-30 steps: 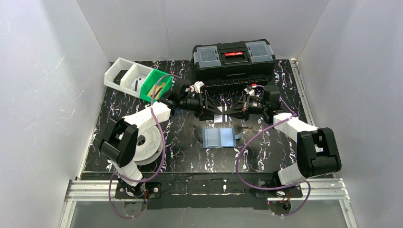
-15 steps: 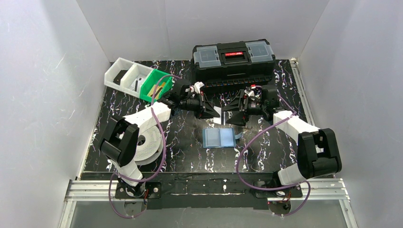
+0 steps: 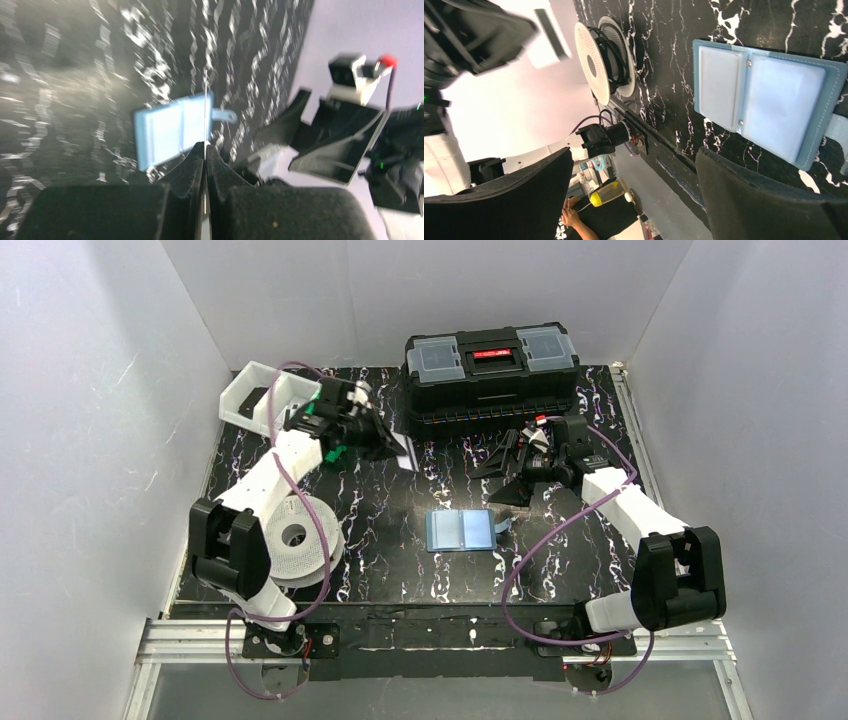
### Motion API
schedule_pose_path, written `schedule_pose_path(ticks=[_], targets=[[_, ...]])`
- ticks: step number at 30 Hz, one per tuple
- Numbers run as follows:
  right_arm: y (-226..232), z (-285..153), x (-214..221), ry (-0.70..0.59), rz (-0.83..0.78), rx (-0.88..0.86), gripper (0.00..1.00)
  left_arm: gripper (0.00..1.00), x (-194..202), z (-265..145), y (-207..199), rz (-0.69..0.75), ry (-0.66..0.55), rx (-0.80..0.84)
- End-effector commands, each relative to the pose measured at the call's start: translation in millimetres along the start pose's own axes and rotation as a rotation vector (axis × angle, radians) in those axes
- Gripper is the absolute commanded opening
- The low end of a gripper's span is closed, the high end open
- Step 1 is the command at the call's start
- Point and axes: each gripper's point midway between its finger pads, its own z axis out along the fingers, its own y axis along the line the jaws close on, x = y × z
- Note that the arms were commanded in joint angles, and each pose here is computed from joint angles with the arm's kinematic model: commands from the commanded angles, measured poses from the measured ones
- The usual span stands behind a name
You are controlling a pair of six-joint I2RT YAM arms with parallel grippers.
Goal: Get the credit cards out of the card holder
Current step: Place the credit card in the storage box.
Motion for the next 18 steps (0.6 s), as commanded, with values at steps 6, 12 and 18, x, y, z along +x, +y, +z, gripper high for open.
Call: schedule_pose_path(ticks=[6,12,18], targets=[[9.2,-10.3,-0.4,-0.015,-0.078,0.031,0.98,0.00,-134.2,-105.0,57.5,-0.032,-0.486,-0.327],[6.6,-14.0,4.2,-0.012,-0.087,0.049,0.98,0.00,-206.0,-132.6,97.1,-0.114,-0.620,-0.390],[7.2,-19.3,8.7,-0.022,-0.098,0.059,0.98,0.00,-262.7,-145.5,149.6,-0.209,-0.708,-0.417]])
